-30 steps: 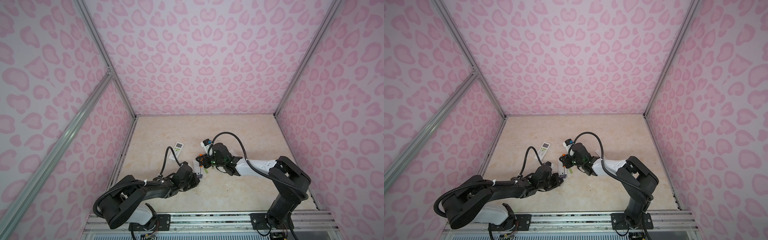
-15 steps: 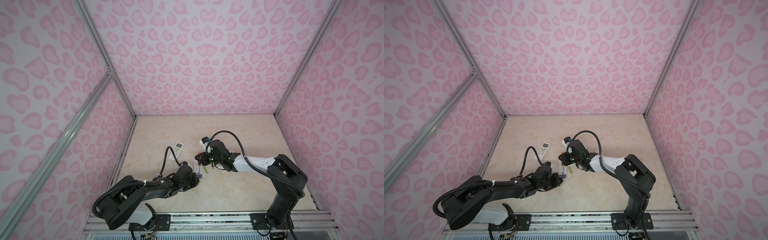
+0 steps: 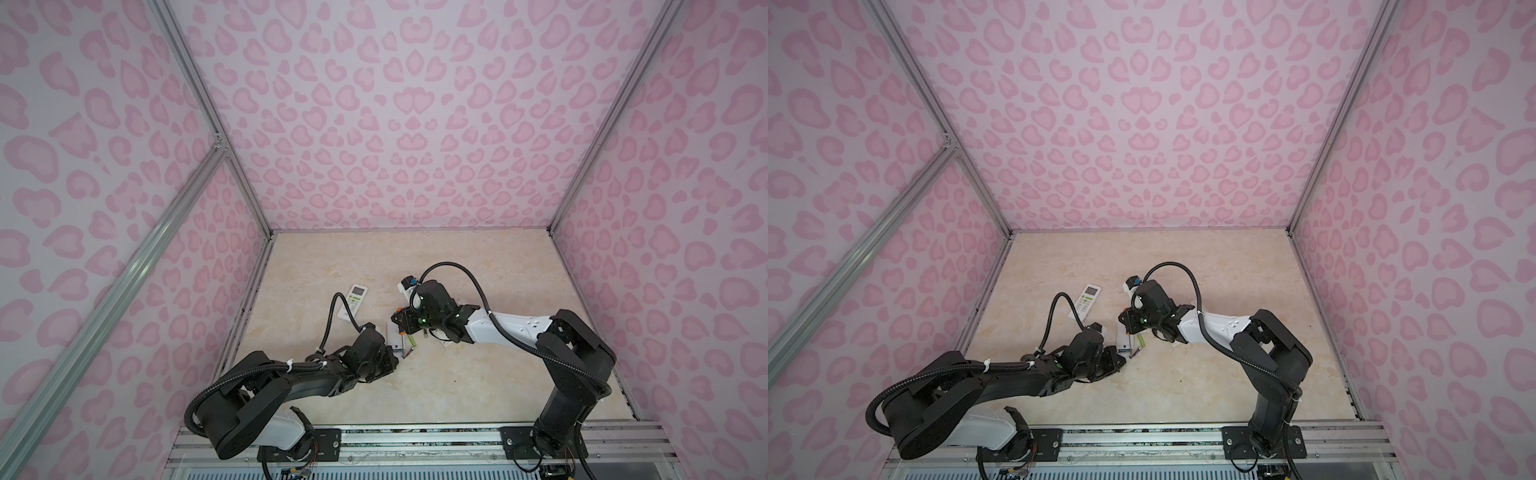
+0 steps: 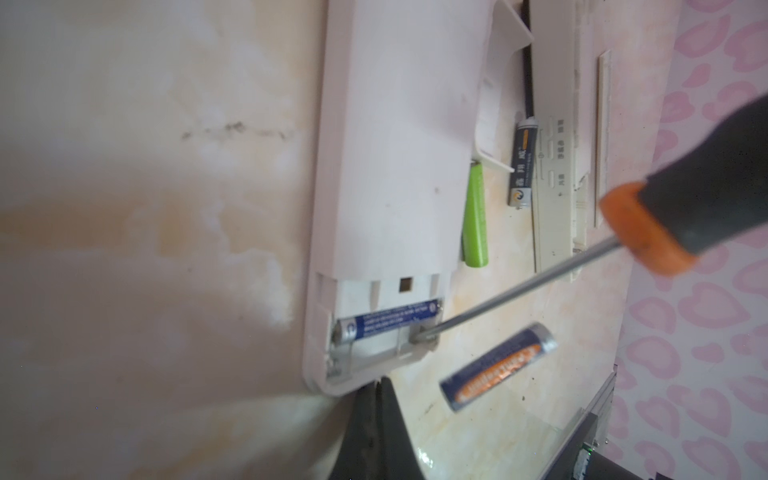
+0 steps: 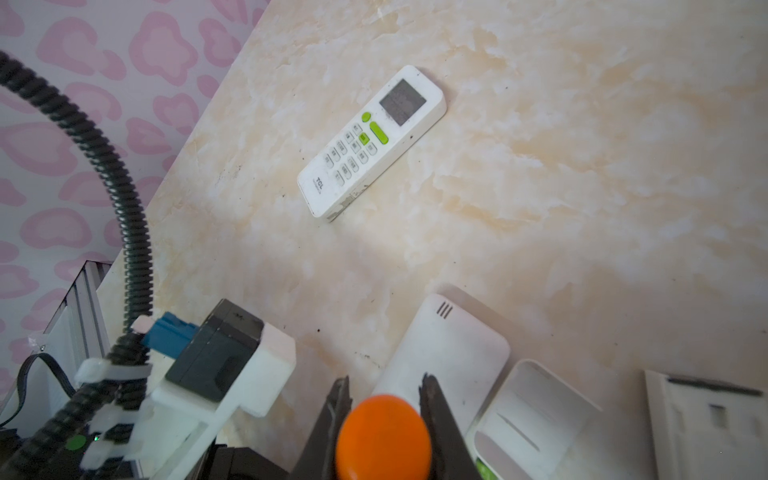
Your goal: Unload the batteries from the remote control
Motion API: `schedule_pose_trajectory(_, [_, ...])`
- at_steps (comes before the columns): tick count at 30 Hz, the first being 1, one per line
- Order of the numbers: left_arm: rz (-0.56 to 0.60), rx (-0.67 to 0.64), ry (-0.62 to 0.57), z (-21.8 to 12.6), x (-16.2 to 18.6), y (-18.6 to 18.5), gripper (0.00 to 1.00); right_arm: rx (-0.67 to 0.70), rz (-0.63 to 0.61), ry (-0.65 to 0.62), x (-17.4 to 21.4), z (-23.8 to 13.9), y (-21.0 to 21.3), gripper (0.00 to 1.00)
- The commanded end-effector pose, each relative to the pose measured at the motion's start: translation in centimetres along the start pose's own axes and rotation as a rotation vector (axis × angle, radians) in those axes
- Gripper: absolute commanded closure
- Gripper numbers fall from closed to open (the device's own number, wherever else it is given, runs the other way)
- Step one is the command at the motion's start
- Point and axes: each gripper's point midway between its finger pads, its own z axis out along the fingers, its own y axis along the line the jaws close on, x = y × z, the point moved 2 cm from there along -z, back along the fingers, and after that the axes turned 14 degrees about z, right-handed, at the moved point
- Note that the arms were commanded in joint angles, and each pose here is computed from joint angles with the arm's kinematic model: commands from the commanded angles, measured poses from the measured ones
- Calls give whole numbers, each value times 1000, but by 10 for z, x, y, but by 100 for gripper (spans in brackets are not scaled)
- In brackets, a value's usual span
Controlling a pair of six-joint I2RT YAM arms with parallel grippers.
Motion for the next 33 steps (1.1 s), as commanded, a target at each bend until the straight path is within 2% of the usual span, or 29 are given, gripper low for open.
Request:
schedule_pose_trajectory(1, [6, -19, -21, -1, -3, 4, 96, -11, 14, 18, 1, 1, 3, 100])
schedule_pose_trajectory(10, [8, -15, -35, -5, -4, 3, 97, 12, -7, 18, -6, 0, 5, 100])
schedule_pose_trajectory(15, [23, -8, -35, -7, -6, 0, 96, 6, -39, 0, -10, -19, 14, 100])
schedule_pose_trajectory(19, [31, 3, -43, -10, -9, -5, 96, 108, -66, 23, 2, -53, 1, 100])
schedule_pose_trajectory(21, [40, 7, -44, -11, -11, -7, 96, 219, -58, 24, 14, -79, -19, 100])
schedule_pose_trajectory(24, [52, 17, -41, -12, -12, -11, 96, 354, -1, 53, 44, -115, -55, 100])
schedule_pose_trajectory(27, [65, 22, -35, -11, -14, -15, 96, 411, 67, 46, 69, -138, -81, 100])
schedule_pose_trajectory(33, [80, 33, -14, -9, -14, -19, 96, 313, 198, -98, 71, -141, -95, 100])
